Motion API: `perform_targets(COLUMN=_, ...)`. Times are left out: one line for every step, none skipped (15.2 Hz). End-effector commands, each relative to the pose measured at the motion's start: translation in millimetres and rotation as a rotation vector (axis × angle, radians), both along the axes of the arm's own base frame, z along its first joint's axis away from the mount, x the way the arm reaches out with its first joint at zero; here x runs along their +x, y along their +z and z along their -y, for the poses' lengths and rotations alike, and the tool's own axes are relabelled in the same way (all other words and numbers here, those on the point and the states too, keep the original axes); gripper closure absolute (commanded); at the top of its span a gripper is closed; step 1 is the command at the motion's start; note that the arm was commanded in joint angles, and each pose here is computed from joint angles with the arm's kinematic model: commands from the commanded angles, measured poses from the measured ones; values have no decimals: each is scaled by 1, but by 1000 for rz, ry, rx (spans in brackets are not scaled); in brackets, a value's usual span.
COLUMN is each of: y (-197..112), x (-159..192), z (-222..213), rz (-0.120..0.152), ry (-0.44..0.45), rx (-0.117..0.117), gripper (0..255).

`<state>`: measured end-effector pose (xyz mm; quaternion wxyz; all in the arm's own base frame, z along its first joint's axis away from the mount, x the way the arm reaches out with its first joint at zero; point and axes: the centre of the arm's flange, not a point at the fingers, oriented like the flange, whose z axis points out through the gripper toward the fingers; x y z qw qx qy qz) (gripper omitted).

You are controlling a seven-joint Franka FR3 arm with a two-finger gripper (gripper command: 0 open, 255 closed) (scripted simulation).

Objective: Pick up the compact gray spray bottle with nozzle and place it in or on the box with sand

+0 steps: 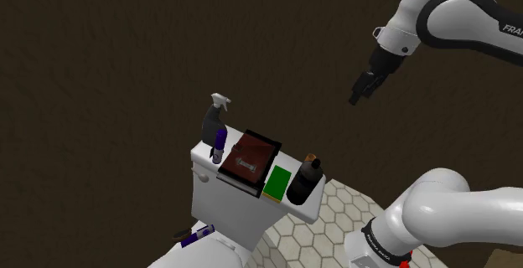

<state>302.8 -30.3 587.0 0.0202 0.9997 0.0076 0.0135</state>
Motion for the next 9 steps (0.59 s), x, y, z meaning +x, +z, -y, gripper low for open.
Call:
perform_targets(y=0, x=0, z=0, rz=0, ry=0, rx=0, gripper=0)
perform_targets(y=-9, x=6, z=-4, rz=14, ry=13, rx=5, gripper=0)
perform_targets(y=-18, x=12, z=-8, rz=28, ry=26, rx=10, gripper=0)
perform_targets(y=-27, x=18, z=-13, rz=42, ry=39, rx=14, gripper=0)
perform_targets(y=-36, x=24, z=-17, rz=56, ry=53, rx=19, gripper=0)
perform_targets(y=-45, x=30, z=-22, rz=70, ry=66, rx=24, gripper=0)
perform_targets(y=-54, x=36, z=-27, rz=84, ry=79, rx=29, gripper=0)
perform_targets(y=-63, x=42, z=-32, rz=98, ry=92, rx=34, gripper=0)
perform_targets(y=-71, x=48, z=-37, rz=112, ry=105, rx=38, gripper=0)
